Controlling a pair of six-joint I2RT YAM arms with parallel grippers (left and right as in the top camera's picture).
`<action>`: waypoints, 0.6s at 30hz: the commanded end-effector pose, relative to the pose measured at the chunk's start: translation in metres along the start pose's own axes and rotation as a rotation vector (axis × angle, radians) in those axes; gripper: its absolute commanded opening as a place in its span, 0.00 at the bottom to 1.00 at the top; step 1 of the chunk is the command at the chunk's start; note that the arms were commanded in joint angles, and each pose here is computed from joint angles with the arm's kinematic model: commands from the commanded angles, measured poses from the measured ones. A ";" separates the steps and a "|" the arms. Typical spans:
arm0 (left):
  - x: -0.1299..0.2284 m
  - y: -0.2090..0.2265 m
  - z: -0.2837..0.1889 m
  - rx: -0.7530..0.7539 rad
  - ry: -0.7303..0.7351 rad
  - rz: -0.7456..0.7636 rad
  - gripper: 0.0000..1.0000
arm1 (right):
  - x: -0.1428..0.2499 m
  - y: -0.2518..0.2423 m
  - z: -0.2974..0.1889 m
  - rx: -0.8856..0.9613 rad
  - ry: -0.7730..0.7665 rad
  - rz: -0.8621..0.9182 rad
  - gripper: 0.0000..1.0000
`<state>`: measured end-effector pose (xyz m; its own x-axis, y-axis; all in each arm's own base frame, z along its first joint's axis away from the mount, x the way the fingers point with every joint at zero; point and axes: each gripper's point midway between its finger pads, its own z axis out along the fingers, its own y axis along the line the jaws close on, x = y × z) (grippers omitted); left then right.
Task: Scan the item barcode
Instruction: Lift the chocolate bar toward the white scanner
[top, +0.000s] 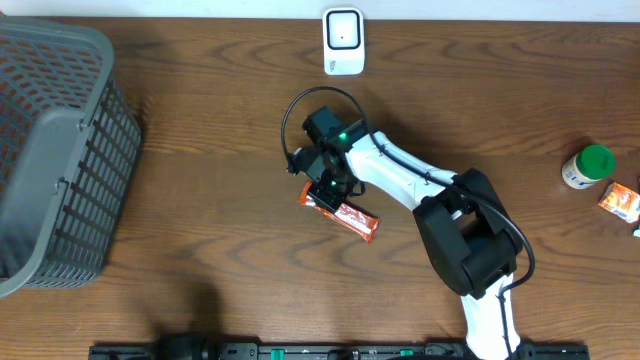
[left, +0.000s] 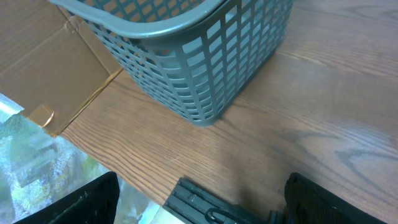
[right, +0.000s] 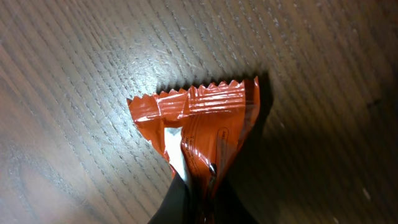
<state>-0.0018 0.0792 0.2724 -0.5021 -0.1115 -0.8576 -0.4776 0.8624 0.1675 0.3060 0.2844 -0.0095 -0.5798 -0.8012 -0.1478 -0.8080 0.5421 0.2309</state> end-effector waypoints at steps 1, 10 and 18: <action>0.018 0.004 -0.002 -0.014 0.061 0.025 0.86 | 0.092 -0.027 0.073 0.080 0.323 0.085 0.01; 0.018 0.004 -0.002 -0.014 0.061 0.025 0.86 | 0.015 -0.044 0.012 0.181 0.154 0.435 0.01; 0.018 0.004 -0.002 -0.014 0.061 0.025 0.86 | -0.059 -0.023 -0.078 -0.037 -0.138 0.819 0.01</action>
<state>-0.0019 0.0792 0.2724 -0.5021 -0.1117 -0.8576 -0.4780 0.8623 0.1675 0.3528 0.2844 0.0210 -0.9393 -0.3429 -0.0122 -0.3379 0.9184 0.2057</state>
